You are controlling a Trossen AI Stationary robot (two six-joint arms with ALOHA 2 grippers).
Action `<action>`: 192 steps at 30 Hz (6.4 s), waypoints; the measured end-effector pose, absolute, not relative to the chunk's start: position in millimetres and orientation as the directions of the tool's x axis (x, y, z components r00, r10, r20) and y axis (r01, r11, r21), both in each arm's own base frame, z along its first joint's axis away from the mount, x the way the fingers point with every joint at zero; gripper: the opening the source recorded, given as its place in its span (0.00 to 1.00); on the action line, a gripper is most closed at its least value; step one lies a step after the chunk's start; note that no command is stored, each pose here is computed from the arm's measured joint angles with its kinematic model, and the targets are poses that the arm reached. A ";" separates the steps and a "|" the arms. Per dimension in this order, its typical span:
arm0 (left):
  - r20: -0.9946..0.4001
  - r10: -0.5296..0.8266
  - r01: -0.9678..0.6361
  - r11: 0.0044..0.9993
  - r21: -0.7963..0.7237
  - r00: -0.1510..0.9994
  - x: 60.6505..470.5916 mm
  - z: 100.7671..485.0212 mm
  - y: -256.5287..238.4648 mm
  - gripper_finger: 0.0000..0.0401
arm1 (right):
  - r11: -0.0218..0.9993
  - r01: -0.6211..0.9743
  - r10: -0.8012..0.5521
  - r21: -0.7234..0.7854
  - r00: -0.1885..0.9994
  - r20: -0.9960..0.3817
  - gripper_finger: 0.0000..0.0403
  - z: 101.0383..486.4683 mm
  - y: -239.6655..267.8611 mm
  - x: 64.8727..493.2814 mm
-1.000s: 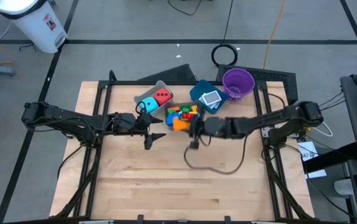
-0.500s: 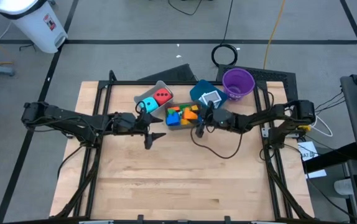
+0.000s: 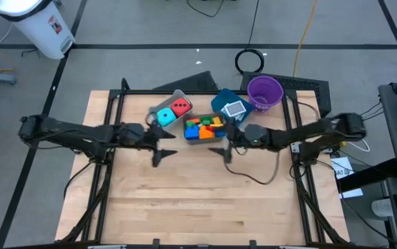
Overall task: Pick & Place Toys
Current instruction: Return to Home Position
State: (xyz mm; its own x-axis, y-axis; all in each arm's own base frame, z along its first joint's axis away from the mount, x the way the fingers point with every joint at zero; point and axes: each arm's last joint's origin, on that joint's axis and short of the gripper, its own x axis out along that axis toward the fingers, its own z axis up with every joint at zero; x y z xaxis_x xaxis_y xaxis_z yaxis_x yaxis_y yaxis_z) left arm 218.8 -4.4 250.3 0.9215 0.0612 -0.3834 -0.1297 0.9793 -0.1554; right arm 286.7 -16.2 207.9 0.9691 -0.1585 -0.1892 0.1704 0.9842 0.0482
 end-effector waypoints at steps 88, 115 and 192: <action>-0.050 -0.008 0.012 0.997 0.073 0.999 102.2 164.2 -2.9 0.81 | 0.986 0.062 -0.068 -0.153 0.997 -0.033 0.93 166.3 15.2 106.2; -0.050 -0.008 0.012 0.997 0.071 0.999 102.2 164.2 -2.8 0.81 | 0.986 0.062 -0.068 -0.152 0.997 -0.033 0.93 166.3 15.2 106.2; -0.050 -0.008 0.012 0.997 0.072 0.999 102.2 164.1 -2.9 0.81 | 0.986 0.062 -0.068 -0.152 0.997 -0.033 0.93 166.3 15.1 106.2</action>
